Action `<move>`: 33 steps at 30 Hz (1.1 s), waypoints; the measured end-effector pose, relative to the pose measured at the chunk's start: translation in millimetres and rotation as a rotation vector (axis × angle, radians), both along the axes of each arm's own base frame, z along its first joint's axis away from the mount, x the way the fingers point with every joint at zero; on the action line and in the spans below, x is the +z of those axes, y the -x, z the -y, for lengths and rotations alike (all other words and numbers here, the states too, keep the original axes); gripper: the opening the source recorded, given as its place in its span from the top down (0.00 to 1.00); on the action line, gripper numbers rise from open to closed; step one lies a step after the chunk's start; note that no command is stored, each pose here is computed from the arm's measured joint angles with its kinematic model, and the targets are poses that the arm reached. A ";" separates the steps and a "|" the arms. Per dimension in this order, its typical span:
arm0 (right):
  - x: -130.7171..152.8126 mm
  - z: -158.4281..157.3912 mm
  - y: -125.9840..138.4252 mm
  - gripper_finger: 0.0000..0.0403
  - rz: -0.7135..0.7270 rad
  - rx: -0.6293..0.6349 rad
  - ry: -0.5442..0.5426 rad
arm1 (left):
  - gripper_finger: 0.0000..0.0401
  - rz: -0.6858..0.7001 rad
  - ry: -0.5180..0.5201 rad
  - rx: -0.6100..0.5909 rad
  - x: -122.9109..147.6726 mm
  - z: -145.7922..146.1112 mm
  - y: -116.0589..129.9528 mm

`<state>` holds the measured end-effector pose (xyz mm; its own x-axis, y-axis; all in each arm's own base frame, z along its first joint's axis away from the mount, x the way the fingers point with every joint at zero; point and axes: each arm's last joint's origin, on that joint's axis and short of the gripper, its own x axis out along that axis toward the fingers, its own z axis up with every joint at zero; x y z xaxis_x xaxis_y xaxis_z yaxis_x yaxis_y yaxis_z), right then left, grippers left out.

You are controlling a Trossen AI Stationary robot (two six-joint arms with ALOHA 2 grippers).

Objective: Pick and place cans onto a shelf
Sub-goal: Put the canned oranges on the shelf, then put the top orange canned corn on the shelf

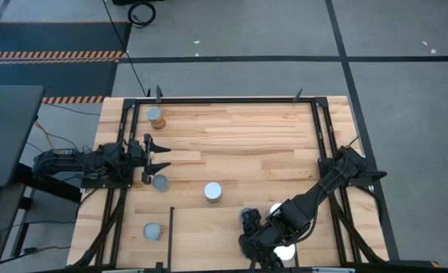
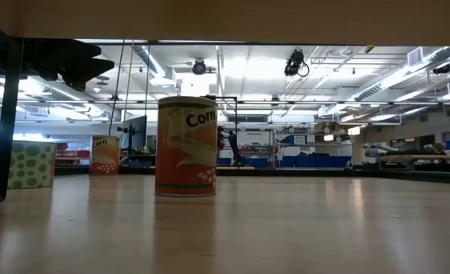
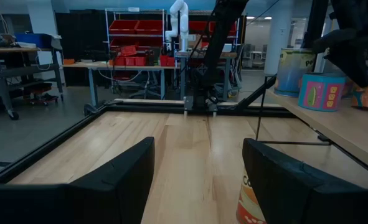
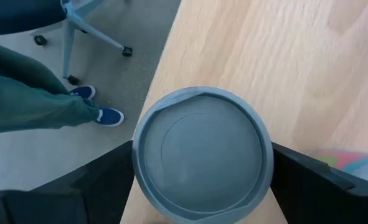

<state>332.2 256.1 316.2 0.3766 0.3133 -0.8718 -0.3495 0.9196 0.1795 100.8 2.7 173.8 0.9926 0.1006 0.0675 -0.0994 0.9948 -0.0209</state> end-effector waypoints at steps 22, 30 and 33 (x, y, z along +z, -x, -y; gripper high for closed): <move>20.5 9.6 -1.5 0.14 -0.043 -0.061 -0.088 | 0.38 0.000 0.000 0.000 -0.1 0.0 0.0; 97.3 31.5 8.5 0.14 0.088 -0.031 -0.183 | 0.38 0.000 0.000 0.000 -0.1 0.0 0.0; 123.9 64.9 13.8 0.14 0.180 -0.050 -0.221 | 0.38 0.000 0.000 0.000 -0.1 0.0 0.0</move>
